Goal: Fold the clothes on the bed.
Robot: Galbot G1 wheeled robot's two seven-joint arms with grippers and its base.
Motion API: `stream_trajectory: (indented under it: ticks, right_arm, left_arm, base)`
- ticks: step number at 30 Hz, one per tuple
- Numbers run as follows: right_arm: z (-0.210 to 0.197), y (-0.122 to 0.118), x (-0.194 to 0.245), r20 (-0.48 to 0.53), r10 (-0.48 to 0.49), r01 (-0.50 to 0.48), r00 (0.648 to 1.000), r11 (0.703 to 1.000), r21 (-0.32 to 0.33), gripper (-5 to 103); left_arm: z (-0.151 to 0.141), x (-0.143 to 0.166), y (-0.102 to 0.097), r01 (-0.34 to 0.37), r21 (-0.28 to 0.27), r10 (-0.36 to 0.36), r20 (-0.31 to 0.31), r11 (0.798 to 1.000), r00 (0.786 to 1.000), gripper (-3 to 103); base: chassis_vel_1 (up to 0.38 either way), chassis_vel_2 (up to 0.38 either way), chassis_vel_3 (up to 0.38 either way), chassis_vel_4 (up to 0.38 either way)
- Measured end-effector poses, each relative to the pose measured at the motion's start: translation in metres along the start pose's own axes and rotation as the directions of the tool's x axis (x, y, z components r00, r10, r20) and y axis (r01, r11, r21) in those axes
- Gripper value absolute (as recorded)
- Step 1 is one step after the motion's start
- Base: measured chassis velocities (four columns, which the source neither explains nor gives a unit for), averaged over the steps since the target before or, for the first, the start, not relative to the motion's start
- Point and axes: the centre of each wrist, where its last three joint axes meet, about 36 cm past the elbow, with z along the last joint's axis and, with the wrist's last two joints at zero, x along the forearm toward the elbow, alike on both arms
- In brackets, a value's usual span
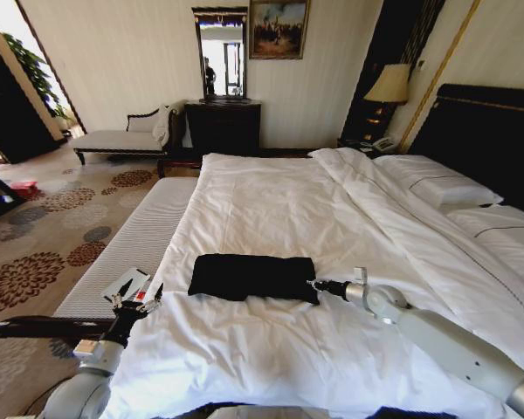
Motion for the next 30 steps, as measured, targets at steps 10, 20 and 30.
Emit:
stream_trajectory:
  ticks: [10,20,30]
  right_arm:
    - [-0.035,-0.011,0.051,0.047,0.07,-0.072,0.996,0.996,0.043,3]
    - [-0.059,-0.038,0.103,0.067,0.158,-0.163,0.985,0.983,0.079,3]
    - [-0.065,-0.047,0.114,0.073,0.198,-0.205,0.977,0.974,0.098,3]
  left_arm:
    - [0.0,0.0,0.0,0.0,0.0,0.0,0.0,1.0,1.0,100]
    - [0.0,0.0,0.0,0.0,0.0,0.0,0.0,1.0,1.0,100]
    - [0.0,0.0,0.0,0.0,0.0,0.0,0.0,1.0,1.0,100]
  base:
    - [0.0,0.0,0.0,0.0]
    - [0.0,0.0,0.0,0.0]
    - [0.0,0.0,0.0,0.0]
